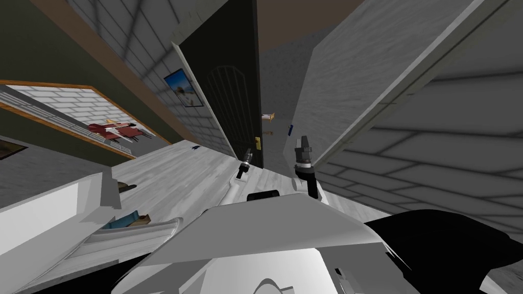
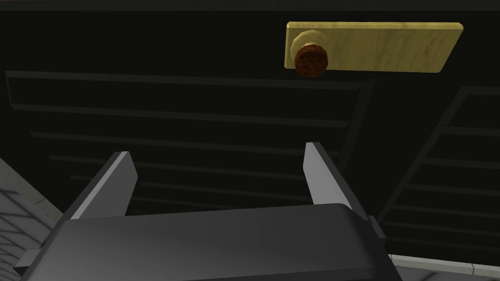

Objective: Push the door open

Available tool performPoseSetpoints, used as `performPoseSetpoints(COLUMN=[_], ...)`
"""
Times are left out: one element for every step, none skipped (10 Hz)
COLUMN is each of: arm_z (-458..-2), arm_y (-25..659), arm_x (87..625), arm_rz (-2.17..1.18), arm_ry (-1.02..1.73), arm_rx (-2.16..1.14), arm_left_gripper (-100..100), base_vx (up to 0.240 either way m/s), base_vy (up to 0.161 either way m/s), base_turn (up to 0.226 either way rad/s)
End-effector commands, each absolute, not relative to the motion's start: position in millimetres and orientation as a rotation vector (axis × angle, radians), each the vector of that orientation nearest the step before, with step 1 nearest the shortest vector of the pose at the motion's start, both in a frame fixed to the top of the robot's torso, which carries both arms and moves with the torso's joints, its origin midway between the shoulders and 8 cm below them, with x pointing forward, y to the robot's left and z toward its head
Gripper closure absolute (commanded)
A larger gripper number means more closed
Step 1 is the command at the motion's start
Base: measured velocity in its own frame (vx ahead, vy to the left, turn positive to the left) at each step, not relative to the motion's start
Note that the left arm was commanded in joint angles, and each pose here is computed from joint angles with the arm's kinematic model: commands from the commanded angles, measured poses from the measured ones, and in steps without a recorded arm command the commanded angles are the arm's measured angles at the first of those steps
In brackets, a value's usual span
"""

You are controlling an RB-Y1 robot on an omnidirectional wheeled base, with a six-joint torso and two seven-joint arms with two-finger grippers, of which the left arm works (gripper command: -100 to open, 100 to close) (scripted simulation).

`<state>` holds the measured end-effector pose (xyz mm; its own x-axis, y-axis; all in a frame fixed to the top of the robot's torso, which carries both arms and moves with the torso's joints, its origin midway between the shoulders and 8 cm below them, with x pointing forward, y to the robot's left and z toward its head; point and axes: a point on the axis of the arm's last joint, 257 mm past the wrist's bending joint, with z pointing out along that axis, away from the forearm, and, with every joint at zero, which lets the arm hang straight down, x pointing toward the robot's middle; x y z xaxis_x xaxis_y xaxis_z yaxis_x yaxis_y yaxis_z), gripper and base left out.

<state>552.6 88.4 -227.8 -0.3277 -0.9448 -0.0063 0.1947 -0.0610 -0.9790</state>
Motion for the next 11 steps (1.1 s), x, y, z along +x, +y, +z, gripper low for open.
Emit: performPoseSetpoints(arm_z=[-236.1,-242.4,-247.0,-251.5,-255.8,-259.6,-263.2,-266.9,-270.5,-273.6,-276.4], arm_y=[79.9,75.2,70.3,65.5,60.8,56.5,52.2,48.1,43.9,40.2,36.7], arm_x=[556.6,558.6,560.5,562.4,564.1,565.5,566.8,568.0,569.1,570.0,570.7], arm_rz=[-1.562,-1.560,-1.561,-1.560,-1.560,-1.560,-1.559,-1.559,-1.558,-1.557,-1.556], arm_ry=[1.302,1.322,1.339,1.356,1.373,1.388,1.403,1.418,1.433,1.446,1.458], arm_rx=[-0.904,-0.910,-0.914,-0.917,-0.920,-0.923,-0.926,-0.928,-0.930,-0.932,-0.934], arm_left_gripper=[-100,-100,-100,-100,-100,-100,-100,-100,-100,-100,-100], base_vx=[0.096,0.089,0.087,0.091,0.083,0.080,0.088,0.092,0.090,0.086,0.078], base_vy=[0.074,0.071,0.074,0.069,0.062,0.060,0.055,0.046,0.060,0.067,0.053], base_turn=[-0.021,-0.021,-0.024,-0.023,-0.023,-0.016,-0.021,-0.019,-0.014,-0.020,-0.014])
